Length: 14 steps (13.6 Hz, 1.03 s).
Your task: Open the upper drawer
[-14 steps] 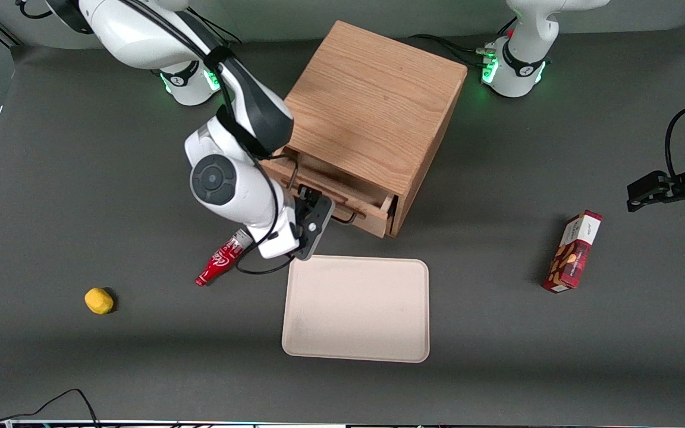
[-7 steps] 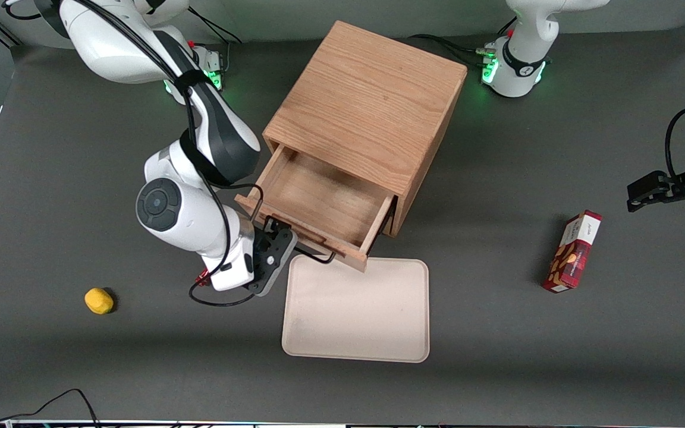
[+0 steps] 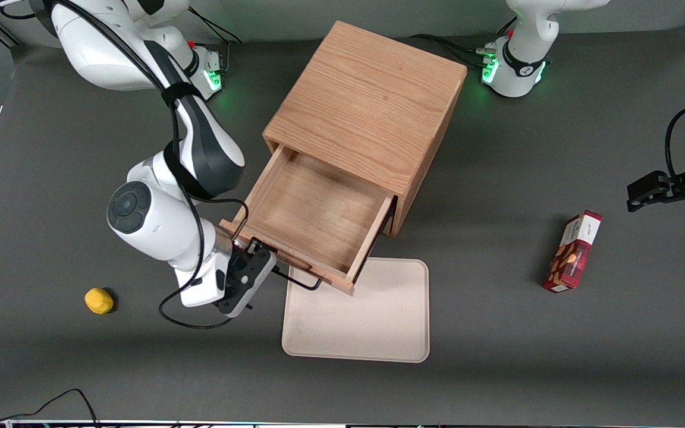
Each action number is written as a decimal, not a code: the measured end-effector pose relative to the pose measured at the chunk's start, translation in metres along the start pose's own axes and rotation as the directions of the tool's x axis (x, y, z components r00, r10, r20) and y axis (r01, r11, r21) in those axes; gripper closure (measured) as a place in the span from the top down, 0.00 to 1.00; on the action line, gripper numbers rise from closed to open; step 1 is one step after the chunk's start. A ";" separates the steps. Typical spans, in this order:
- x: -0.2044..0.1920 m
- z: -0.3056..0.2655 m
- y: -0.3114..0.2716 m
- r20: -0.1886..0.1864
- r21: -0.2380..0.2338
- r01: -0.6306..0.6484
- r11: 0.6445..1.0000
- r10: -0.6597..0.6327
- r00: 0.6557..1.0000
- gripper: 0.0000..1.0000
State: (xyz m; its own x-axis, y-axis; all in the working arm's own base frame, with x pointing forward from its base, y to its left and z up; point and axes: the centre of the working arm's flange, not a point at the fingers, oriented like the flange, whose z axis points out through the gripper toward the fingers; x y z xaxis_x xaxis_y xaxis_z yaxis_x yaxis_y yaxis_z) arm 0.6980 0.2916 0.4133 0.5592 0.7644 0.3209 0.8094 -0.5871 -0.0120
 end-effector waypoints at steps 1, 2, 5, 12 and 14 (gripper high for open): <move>-0.001 0.001 0.006 -0.015 -0.015 -0.007 1.000 0.007 1.000 1.00; -0.002 0.001 0.013 -0.033 -0.031 -0.014 0.999 0.013 0.999 1.00; -0.006 -0.005 0.026 -0.060 -0.057 -0.032 0.998 0.028 0.998 1.00; 0.004 -0.091 0.024 -0.123 -0.063 -0.193 0.979 0.184 0.975 1.00; -0.008 -0.133 0.014 -0.123 -0.054 -0.313 0.948 0.305 0.944 1.00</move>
State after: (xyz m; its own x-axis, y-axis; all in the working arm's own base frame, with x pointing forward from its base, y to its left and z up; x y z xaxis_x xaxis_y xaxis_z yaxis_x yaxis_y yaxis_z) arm 0.6809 0.2417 0.5363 0.7527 0.5102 0.4161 0.5827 -0.8104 -0.0605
